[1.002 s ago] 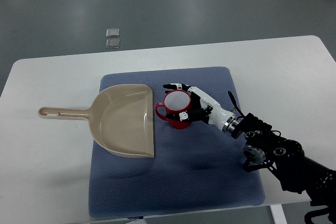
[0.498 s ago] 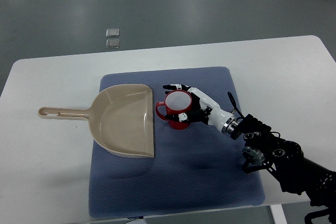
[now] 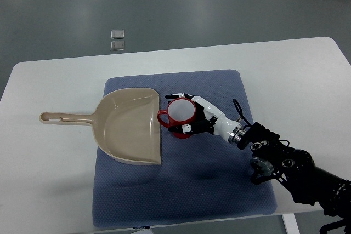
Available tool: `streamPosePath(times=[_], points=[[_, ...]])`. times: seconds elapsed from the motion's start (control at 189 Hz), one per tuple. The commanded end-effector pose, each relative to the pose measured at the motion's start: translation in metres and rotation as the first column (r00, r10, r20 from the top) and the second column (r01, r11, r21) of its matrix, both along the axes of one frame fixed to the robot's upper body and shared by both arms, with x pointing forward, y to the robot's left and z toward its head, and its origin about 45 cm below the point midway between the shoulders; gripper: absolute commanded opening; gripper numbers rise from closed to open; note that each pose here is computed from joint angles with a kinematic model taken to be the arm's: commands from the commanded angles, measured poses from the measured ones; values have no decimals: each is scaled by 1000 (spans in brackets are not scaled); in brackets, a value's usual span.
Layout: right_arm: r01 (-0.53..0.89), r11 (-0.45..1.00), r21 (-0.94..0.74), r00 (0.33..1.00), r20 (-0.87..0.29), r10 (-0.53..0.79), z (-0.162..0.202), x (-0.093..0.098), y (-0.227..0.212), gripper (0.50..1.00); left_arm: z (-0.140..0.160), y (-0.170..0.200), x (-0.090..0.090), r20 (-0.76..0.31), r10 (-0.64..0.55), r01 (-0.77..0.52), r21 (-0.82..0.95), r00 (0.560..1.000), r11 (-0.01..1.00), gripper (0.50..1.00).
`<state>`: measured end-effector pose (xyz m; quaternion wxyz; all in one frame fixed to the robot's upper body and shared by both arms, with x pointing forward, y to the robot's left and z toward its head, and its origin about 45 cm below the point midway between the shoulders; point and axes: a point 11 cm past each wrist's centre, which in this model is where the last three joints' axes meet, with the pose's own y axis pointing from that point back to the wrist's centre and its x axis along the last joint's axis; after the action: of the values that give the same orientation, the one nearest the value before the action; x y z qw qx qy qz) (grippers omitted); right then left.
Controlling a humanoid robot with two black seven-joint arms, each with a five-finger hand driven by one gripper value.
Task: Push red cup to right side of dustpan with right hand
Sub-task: 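Keep pushing the red mug until it touches the dustpan's edge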
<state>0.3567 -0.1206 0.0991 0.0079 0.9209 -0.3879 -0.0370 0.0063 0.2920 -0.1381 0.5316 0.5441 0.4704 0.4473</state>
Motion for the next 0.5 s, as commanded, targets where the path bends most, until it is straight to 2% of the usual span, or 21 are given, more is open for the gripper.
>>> streamPosePath(times=[0.0,0.297,0.493], points=[[-7,1000,-6,1000,12,7,2,-1,5,928,0,0,-1,-2,0,0,-1,1000,1000,1000],[-2,1000,18,1000,13,1,7,2,5,930,0,0,-1,-2,0,0,0,1000,1000,1000],[49,994,96,999,-20,-47,15,10,2,932,0,0,0,0,0,0,0,1000,1000,1000]])
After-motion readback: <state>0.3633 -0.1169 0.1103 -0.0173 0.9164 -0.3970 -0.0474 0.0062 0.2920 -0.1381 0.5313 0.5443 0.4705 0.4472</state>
